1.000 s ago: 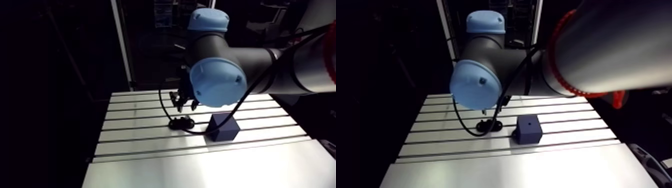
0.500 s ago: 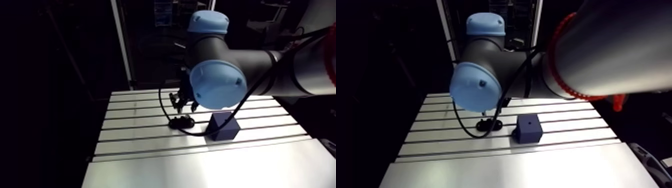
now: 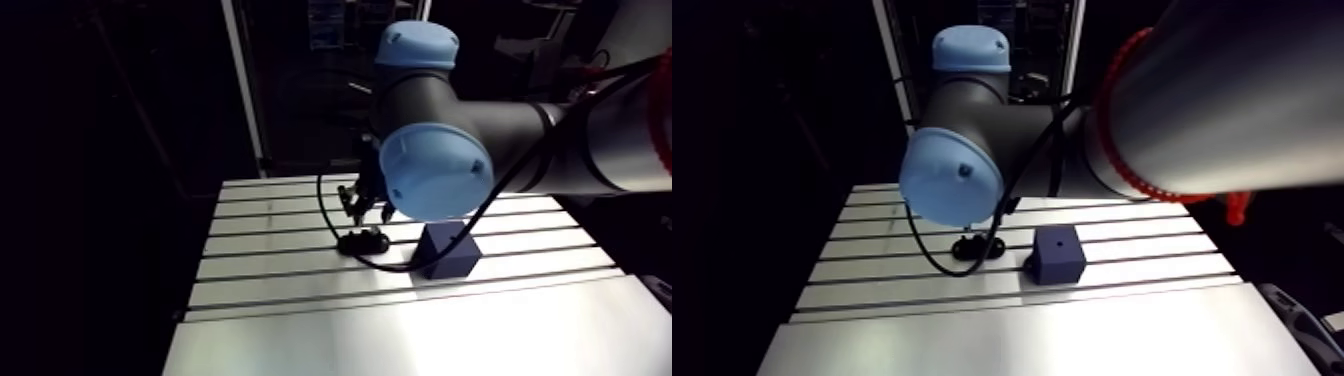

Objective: Pick up the M10 bolt and insert it into the hole until fully seated.

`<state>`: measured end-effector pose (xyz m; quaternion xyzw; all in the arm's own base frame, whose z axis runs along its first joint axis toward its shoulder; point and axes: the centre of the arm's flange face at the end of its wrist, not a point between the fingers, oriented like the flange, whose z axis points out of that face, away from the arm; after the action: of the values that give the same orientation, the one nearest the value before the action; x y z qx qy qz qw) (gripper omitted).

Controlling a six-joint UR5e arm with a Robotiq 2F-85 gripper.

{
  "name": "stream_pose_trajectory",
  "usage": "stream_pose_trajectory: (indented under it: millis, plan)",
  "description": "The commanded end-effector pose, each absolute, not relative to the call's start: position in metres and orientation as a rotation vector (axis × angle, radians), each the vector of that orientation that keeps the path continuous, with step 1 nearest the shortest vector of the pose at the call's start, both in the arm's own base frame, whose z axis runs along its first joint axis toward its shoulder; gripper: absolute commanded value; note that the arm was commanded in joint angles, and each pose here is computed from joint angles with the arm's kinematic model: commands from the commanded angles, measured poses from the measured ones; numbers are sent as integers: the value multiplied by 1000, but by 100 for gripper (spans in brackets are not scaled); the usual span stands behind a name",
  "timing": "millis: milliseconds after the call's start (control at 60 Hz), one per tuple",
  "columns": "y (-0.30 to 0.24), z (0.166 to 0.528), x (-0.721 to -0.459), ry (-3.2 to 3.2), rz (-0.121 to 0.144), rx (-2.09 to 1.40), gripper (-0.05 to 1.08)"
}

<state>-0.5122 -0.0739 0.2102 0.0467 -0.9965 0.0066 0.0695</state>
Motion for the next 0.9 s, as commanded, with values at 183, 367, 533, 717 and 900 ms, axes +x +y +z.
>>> stream_pose_trajectory:
  millis: [183,367,533,717,900]
  plan:
    - [-73,206,-508,-3010,15,138,45]
    - [-73,204,-507,-3013,11,138,45]
    - [-73,203,-506,-3016,7,138,45]
    - [-73,203,-505,-3018,8,138,45]
    - [-73,202,-505,-3020,10,140,46]
